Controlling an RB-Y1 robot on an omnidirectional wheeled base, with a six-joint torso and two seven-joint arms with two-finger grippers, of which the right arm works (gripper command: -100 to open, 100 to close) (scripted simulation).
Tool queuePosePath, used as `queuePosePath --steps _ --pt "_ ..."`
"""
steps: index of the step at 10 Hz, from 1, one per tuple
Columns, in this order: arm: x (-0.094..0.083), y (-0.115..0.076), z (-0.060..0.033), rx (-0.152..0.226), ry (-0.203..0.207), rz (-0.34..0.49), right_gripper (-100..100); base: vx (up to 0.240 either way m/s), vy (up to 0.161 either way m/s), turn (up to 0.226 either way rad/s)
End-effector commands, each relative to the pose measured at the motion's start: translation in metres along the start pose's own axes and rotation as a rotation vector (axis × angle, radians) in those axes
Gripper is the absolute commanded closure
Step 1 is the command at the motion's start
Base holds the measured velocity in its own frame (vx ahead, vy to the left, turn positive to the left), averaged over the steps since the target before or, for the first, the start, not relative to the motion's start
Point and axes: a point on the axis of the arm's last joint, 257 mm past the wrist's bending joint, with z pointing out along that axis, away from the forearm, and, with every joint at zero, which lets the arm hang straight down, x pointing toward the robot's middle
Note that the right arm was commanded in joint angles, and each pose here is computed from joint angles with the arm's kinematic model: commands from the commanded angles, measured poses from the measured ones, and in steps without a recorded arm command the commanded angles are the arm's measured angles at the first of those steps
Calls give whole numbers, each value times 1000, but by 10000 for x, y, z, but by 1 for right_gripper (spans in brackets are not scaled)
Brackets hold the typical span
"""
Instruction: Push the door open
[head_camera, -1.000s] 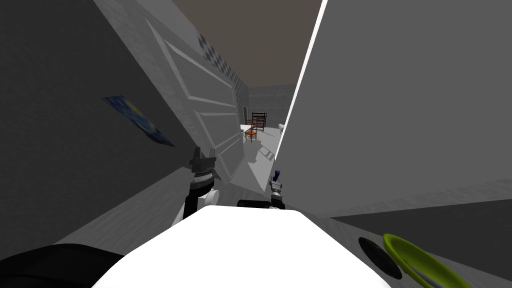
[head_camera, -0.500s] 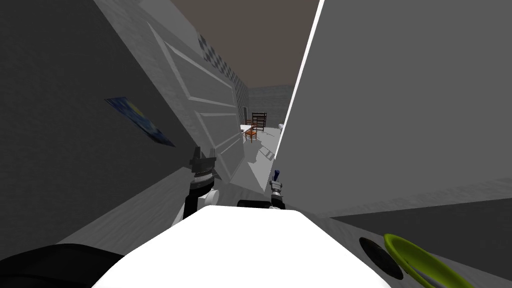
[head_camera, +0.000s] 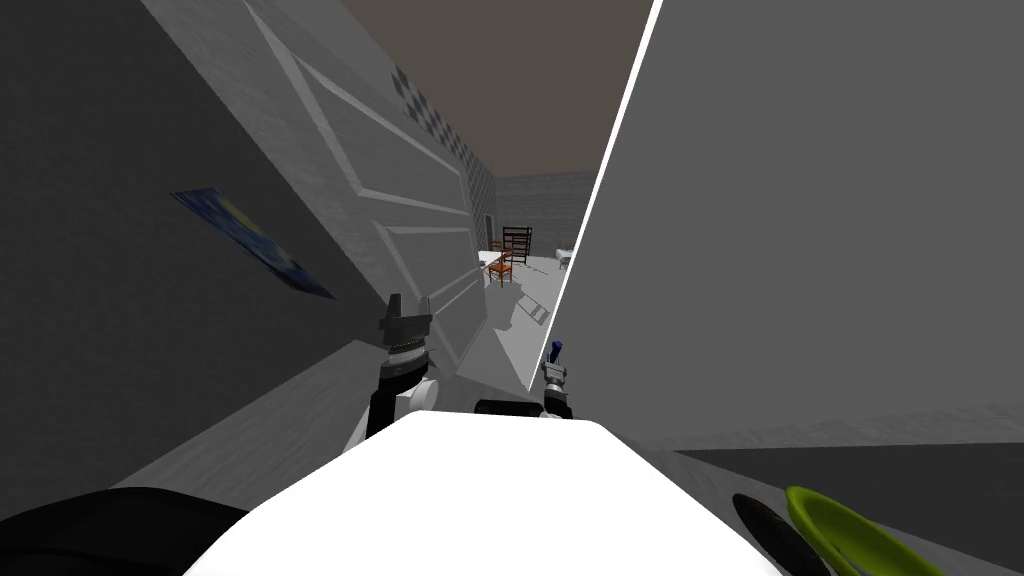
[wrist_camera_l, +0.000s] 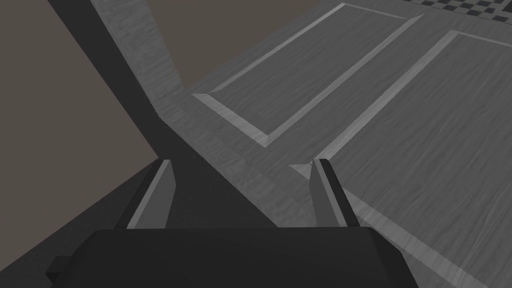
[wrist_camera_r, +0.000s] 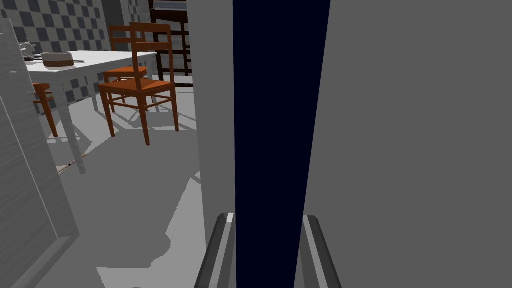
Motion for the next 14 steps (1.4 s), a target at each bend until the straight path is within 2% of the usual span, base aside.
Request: queuePosePath --steps 1,6,14 --pt "56 112 67 -31 20 -2 100 212 9 -33" --pt "56 438 142 -119 20 -4 100 200 8 -59" --pt "48 868 194 -244 16 1 100 167 11 -52"
